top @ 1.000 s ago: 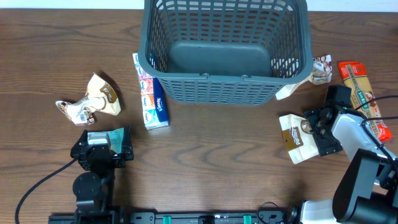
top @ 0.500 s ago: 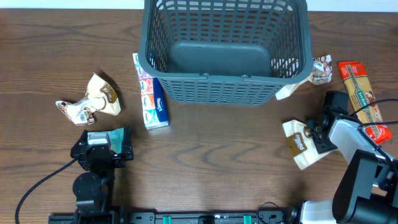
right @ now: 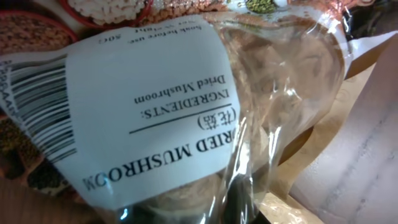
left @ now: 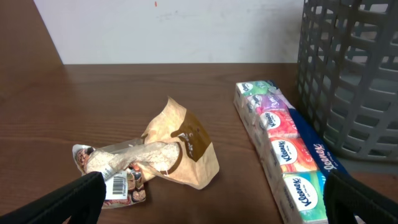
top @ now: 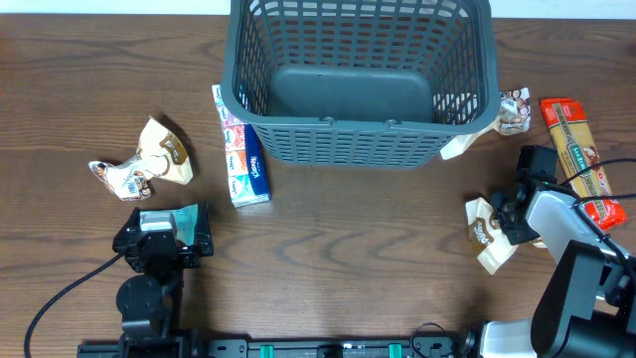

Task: Pack container
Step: 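Lower the right gripper and grasp the dried mushroom pouch, then lift the mushroom pouch and carry it into the grey basket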

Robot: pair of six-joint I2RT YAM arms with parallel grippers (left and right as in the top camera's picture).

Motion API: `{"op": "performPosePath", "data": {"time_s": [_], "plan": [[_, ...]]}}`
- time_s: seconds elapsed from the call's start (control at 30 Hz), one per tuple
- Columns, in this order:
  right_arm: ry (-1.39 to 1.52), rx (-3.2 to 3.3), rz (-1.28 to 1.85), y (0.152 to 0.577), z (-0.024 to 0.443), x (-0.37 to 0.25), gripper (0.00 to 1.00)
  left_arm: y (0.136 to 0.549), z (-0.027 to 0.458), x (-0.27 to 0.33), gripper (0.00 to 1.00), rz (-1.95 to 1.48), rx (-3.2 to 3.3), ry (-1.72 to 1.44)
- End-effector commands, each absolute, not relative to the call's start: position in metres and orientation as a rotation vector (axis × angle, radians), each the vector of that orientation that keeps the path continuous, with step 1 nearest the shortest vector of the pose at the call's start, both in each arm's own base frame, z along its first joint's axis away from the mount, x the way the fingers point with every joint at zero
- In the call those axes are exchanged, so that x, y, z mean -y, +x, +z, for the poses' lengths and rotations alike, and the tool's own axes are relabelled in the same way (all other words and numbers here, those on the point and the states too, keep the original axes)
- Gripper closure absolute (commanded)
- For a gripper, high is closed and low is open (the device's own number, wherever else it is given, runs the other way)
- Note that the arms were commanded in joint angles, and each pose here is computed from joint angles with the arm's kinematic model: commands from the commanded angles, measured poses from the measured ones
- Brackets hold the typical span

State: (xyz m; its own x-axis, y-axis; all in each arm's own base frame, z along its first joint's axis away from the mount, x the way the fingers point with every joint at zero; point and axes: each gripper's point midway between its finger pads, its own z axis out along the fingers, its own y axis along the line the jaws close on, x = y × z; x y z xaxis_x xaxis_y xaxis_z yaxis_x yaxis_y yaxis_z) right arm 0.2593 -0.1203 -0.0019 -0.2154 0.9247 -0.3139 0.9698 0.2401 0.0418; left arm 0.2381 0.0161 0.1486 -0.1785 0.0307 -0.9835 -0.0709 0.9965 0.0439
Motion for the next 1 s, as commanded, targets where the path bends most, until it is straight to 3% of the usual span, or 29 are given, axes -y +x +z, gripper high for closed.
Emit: {"op": "performPosePath", "data": {"time_s": [0.0,0.17,0.37,0.63,0.8,0.97], "plan": [[1.695,-2.292,-0.144,0.273,0.017,0.115,0.99,0.238,0.135,-0.017,0.01,0.088,-1.778,-0.038],[1.532,-2.242,-0.071,0.305,0.102,0.121,0.99,0.238,0.135,-0.017,0.01,0.088,-1.778,-0.038],[1.242,-2.056,0.066,0.33,0.256,0.12,0.99,0.238,0.135,-0.017,0.01,0.088,-1.778,-0.037],[0.748,-1.734,0.45,0.343,0.452,0.063,0.99,0.238,0.135,-0.017,0.02,0.088,-1.778,-0.037],[0.548,-1.64,0.696,0.367,0.496,0.008,0.99,0.238,0.135,-0.017,0.01,0.088,-1.778,-0.037],[0.399,-1.733,0.833,0.41,0.473,-0.064,0.99,0.238,0.135,-0.017,0.01,0.088,-1.778,-0.038]]}}
